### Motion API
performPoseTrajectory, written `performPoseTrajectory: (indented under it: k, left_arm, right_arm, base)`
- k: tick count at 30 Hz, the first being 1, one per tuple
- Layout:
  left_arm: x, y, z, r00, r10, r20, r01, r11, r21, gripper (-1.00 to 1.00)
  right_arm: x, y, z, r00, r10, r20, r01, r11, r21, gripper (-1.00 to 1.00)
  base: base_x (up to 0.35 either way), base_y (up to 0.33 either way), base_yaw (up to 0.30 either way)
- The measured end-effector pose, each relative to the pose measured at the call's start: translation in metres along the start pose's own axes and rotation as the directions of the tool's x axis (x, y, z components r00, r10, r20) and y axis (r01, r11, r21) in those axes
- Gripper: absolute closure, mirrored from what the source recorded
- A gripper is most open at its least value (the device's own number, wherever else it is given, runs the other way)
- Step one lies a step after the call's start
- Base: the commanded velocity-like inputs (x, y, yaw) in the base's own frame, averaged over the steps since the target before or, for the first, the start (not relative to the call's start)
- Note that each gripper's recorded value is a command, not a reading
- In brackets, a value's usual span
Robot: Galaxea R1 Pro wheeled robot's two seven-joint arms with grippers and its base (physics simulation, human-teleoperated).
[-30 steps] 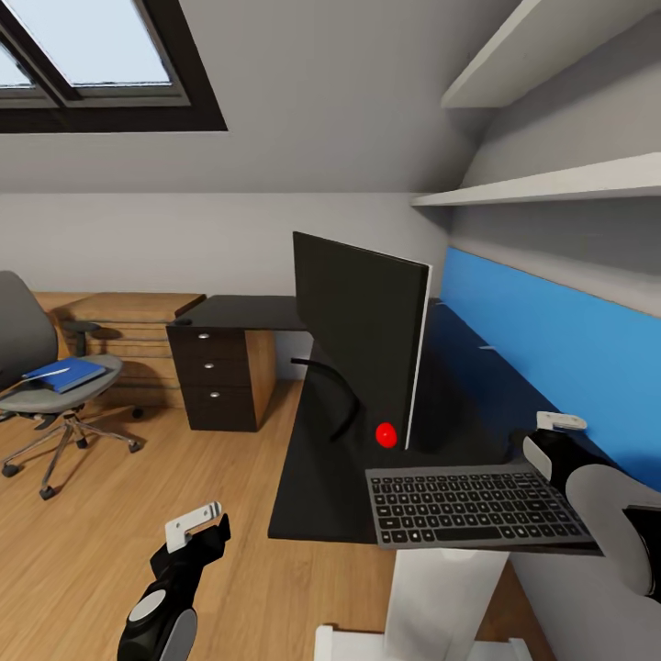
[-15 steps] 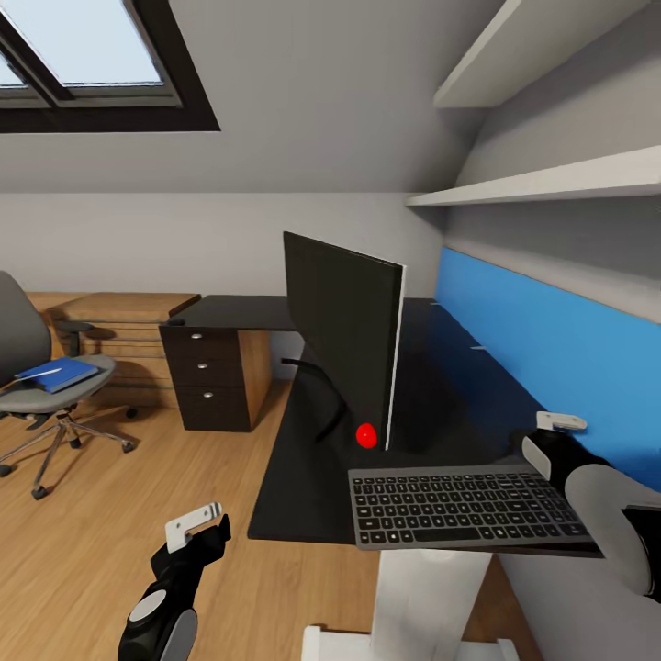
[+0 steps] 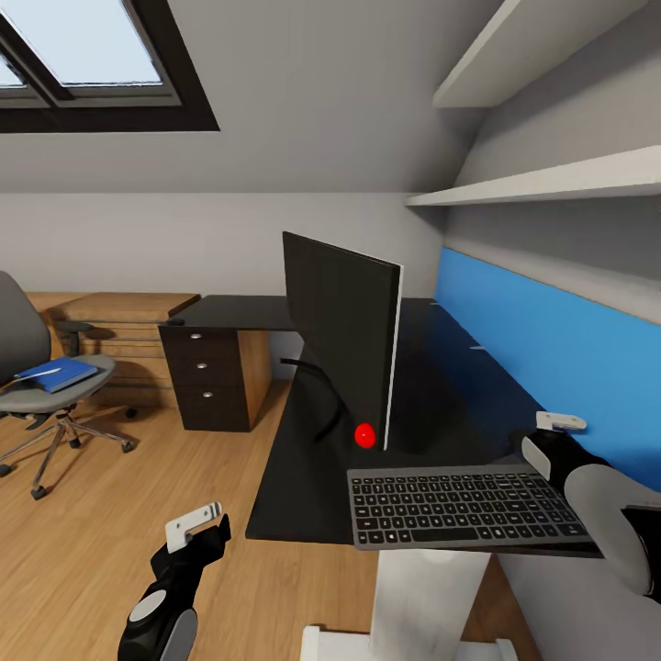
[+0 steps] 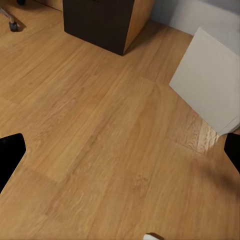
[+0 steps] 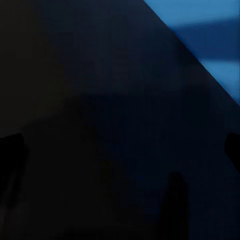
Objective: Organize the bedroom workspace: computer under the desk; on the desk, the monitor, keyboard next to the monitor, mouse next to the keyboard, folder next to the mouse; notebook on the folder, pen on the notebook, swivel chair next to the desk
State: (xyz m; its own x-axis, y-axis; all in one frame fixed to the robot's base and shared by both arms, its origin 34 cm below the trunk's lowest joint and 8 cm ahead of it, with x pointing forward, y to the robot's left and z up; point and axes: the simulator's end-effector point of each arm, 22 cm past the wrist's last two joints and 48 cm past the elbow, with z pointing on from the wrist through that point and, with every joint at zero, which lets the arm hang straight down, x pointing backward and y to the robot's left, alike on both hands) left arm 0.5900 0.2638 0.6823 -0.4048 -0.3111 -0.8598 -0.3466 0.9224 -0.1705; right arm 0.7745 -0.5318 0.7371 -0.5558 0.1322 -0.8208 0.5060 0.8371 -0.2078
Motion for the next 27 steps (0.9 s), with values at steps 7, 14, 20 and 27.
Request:
performPoseTrajectory:
  k: [7,14,20,27]
  left_arm:
    - [0.0000,0.0001,0.0000,1.000,0.001,0.000,-0.001,1.000,-0.001,-1.00]
    - [-0.0004,0.0009,0.0000,1.000,0.004,0.002,-0.004,1.000,-0.004,-1.00]
    - [-0.0004,0.0011,0.0000,1.000,0.006,0.002,-0.006,1.000,-0.005,-1.00]
    - [-0.0003,0.0009,-0.0001,1.000,0.006,0.002,-0.006,1.000,-0.004,-1.00]
  right_arm:
    - [0.0000,0.0008,-0.0001,1.000,-0.002,0.000,0.002,1.000,0.000,-1.00]
    - [0.0001,0.0010,-0.0002,1.000,-0.002,0.000,0.002,1.000,-0.001,-1.00]
    - [0.0002,0.0010,-0.0002,1.000,-0.002,0.000,0.002,1.000,-0.001,-1.00]
    - [0.0000,0.0011,-0.0002,1.000,-0.004,0.001,0.004,1.000,-0.001,-1.00]
  base:
    - [-0.021,-0.103,0.000]
    - [-0.024,-0.103,0.000]
    - [-0.004,-0.018,0.000]
    - [-0.007,-0.009,0.000]
